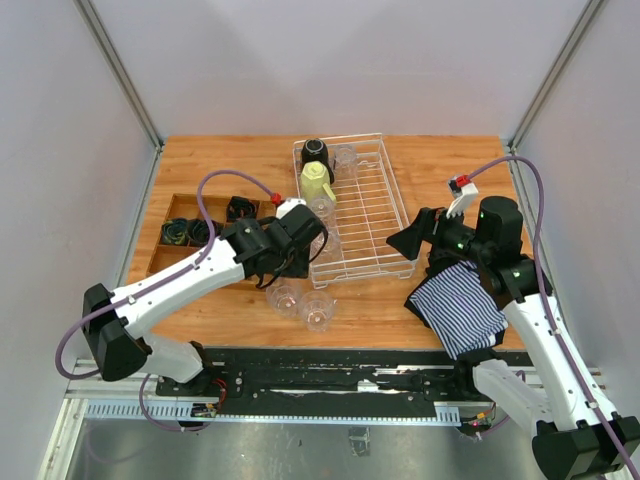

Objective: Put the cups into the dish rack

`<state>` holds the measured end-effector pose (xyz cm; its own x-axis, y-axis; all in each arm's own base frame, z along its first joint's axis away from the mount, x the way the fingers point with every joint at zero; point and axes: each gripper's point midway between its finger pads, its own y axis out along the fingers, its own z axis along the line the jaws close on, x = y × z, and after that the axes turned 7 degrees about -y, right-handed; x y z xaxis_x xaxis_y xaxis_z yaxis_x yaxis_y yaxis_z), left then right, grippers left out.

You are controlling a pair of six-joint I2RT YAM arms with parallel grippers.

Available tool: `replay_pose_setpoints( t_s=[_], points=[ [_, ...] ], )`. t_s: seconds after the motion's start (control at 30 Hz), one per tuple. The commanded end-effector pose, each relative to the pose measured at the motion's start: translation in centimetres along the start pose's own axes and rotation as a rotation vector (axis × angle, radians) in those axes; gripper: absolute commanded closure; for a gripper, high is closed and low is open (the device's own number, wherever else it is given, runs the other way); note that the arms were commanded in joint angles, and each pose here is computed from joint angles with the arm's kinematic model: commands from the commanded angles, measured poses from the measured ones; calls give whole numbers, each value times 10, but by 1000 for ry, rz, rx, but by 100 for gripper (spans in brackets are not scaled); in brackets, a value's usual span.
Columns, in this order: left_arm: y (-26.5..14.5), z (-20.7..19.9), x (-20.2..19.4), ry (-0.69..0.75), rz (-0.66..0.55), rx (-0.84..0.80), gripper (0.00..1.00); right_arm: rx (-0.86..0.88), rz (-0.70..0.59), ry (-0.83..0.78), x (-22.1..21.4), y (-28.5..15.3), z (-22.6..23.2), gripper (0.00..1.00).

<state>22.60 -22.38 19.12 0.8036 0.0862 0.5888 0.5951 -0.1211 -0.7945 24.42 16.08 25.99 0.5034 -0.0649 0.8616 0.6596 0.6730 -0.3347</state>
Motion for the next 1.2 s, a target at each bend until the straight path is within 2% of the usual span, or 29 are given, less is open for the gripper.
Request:
replay_pose_setpoints(
  t_s=[0.0, 0.3, 0.8, 1.17],
  points=[
    [-1, 13, -29, -2, 67, -12, 52, 7, -8, 17, -1, 0, -2, 2],
    [11, 38, -55, 25, 106, 45, 54, 12, -10, 26, -1, -1, 0, 2],
    [9, 84, -72, -99, 109, 183, 54, 23, 2, 28, -2, 1, 1, 2],
    [30, 83, -73, -116, 123, 172, 54, 32, 1, 17, -1, -1, 3, 2]
  ],
)
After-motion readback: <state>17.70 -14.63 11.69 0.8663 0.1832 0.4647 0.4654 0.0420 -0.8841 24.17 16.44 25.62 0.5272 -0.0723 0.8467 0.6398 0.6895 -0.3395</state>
